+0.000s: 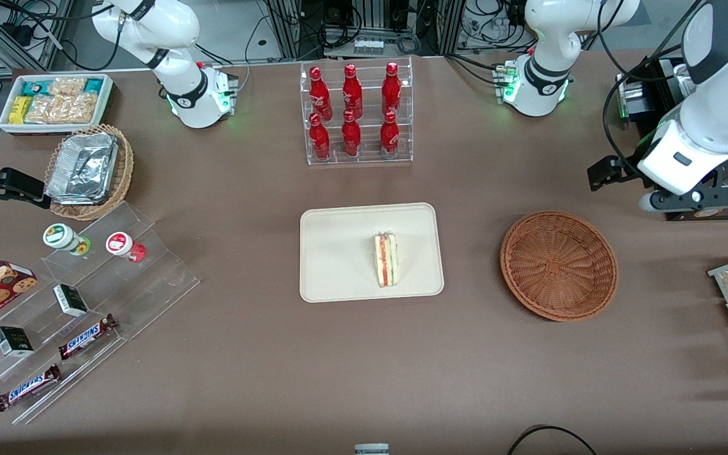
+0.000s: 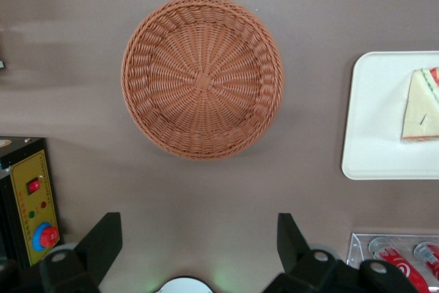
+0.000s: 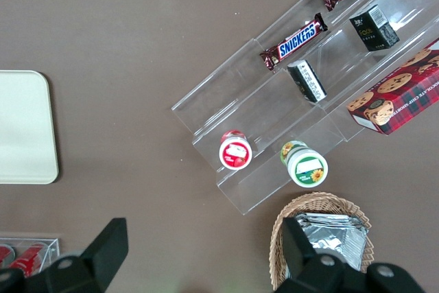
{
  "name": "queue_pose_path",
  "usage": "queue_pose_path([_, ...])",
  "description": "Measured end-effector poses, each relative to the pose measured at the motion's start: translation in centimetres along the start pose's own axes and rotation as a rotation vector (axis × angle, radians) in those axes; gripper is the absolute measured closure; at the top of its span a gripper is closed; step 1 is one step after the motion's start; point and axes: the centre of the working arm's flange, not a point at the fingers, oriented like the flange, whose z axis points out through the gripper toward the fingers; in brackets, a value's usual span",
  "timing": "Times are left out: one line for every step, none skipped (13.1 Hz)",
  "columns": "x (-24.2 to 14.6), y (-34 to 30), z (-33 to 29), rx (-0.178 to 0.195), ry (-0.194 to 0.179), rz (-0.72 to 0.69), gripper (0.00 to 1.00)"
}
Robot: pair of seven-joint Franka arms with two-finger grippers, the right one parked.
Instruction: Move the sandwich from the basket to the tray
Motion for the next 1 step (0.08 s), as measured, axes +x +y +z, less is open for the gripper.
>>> queue_pose_path([-0.18,0.42,-0.05,0.002,-0.002,0.008,0.0])
